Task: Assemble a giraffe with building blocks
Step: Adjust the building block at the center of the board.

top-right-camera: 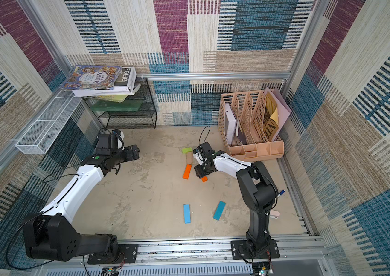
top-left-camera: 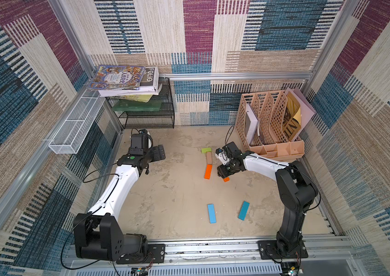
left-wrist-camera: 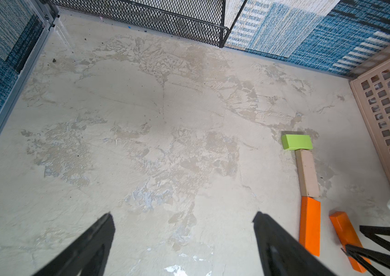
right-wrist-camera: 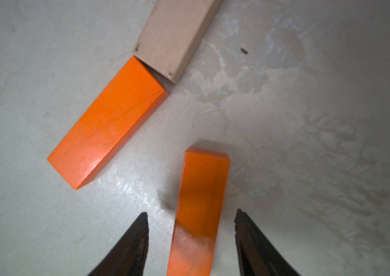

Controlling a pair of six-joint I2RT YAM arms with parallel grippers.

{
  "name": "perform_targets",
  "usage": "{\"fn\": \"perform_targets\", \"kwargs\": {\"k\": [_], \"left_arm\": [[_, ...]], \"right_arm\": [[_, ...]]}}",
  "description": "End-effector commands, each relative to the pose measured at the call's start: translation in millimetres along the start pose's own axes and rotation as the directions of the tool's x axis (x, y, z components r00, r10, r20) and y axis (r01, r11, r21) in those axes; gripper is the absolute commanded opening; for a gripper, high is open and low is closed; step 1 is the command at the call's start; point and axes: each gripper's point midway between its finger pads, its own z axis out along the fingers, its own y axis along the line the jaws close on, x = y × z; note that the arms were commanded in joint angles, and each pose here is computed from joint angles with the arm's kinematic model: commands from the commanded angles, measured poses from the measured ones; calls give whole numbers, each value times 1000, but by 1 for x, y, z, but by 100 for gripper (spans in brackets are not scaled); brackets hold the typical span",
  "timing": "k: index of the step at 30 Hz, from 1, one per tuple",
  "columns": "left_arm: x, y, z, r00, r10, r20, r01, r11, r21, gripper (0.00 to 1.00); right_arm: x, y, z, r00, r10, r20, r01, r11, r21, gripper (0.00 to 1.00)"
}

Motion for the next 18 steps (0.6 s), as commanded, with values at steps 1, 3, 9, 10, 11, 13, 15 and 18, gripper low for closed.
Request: {"fn": "perform_targets", "kwargs": {"k": [1,3,9,10,11,13,15,18], "left_arm": [[-3,-2,-1,1000,5,7,-5,1000,7,95],[-3,-2,-1,1000,5,8,-5,1000,7,94],[-3,-2,-2,1000,5,8,-5,1000,8,95],[-4,-2,-3,1000,5,12,-5,1000,9,95],[-3,-2,-2,1000,5,11,-5,1000,8,95],[-3,-2,-3,1000,3,11,-3,1000,9,95],[-3,-2,-3,1000,3,11,-3,1000,10,95],[-4,-2,-3,1000,2,11,-2,1000,11,95]], "right_arm": [[-8,0,-4,999,-3,46,1,999,35,58],[-17,9,-11,996,-25,82,21,999,49,60],[-40,41,-18,992,13,122,-25,995,99,67],[-40,42,-14,992,72,108,-84,991,107,64],[-39,40,-11,988,126,88,-137,983,126,62],[-37,39,-2,973,225,47,-230,962,150,60],[-35,42,4,958,283,44,-286,944,163,60],[-38,50,9,946,317,68,-324,933,157,60]]}}
